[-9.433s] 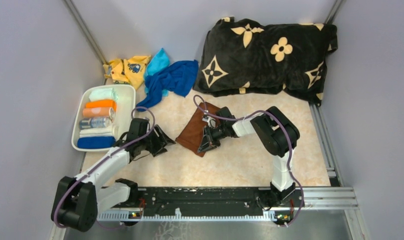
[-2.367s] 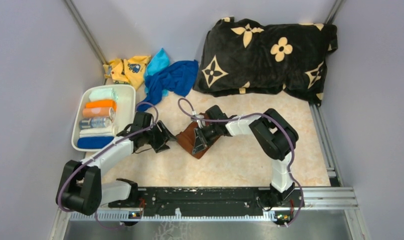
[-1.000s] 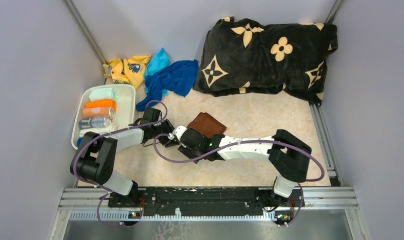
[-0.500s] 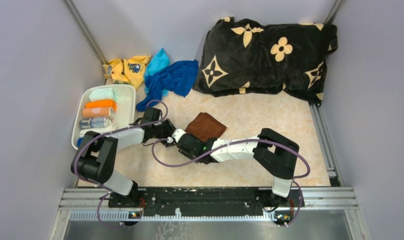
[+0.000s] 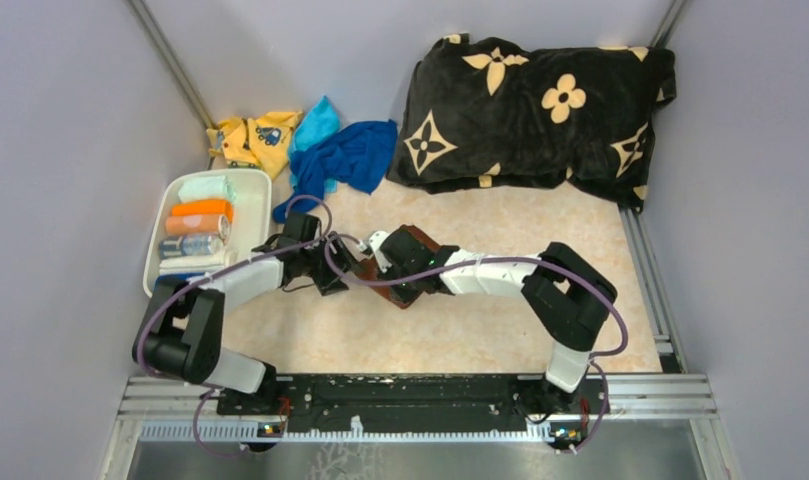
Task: Roll the towels
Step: Roll the towel at the center of the board.
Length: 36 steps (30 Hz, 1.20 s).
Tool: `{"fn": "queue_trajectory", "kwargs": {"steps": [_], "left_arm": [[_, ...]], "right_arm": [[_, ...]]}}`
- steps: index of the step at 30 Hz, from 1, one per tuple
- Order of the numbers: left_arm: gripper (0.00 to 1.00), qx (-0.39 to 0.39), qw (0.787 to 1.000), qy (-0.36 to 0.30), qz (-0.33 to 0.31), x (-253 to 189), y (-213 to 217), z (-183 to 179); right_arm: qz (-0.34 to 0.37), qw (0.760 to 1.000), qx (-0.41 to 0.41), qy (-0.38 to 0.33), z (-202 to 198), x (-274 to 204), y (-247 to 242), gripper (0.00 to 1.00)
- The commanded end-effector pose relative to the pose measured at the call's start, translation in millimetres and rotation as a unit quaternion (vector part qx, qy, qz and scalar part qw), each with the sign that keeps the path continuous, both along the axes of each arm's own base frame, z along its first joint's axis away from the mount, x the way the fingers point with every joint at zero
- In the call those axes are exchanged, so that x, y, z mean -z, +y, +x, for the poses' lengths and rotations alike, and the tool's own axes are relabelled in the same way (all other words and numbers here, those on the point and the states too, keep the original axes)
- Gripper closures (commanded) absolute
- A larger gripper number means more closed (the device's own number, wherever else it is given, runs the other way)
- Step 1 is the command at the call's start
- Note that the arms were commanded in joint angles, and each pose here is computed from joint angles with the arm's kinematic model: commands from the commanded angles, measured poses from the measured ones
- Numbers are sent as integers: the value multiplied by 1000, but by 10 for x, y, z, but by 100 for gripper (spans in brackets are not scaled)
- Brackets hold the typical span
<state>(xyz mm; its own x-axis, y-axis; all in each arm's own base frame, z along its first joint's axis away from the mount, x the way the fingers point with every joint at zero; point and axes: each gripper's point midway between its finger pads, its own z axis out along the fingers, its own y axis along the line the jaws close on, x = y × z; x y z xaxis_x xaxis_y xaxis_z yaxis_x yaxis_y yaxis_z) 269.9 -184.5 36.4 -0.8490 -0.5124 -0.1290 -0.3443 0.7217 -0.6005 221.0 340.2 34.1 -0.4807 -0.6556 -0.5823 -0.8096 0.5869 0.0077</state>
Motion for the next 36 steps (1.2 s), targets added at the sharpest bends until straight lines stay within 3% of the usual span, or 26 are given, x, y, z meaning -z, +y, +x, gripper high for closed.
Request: {"fn": "queue_trajectory", "kwargs": {"steps": [1, 7, 13, 21, 24, 27, 31, 36], "left_arm": [[27, -5, 999, -10, 35, -85, 160, -111], [26, 0, 1000, -25, 15, -251, 136, -197], [26, 14, 999, -31, -14, -259, 15, -148], [31, 38, 998, -43, -33, -197, -216, 122], [35, 52, 998, -33, -31, -108, -297, 162], [39, 64, 998, -22, -20, 11, -356, 154], [42, 74, 997, 0, 4, 178, -372, 84], [46, 66, 997, 22, 28, 330, -298, -19]], "right_arm": [[123, 969, -36, 212, -463, -70, 193, 100], [237, 904, -6, 356, -345, -221, 201, 100], [291, 848, 60, 439, -235, -135, 84, 100], [281, 825, 126, 475, -227, 165, -70, 100], [279, 824, 143, 471, -231, 222, -115, 100], [275, 840, 147, 445, -212, 217, -159, 99], [257, 877, 132, 383, -170, 89, -213, 83], [218, 932, 133, 258, -3, -232, -323, 69]]}}
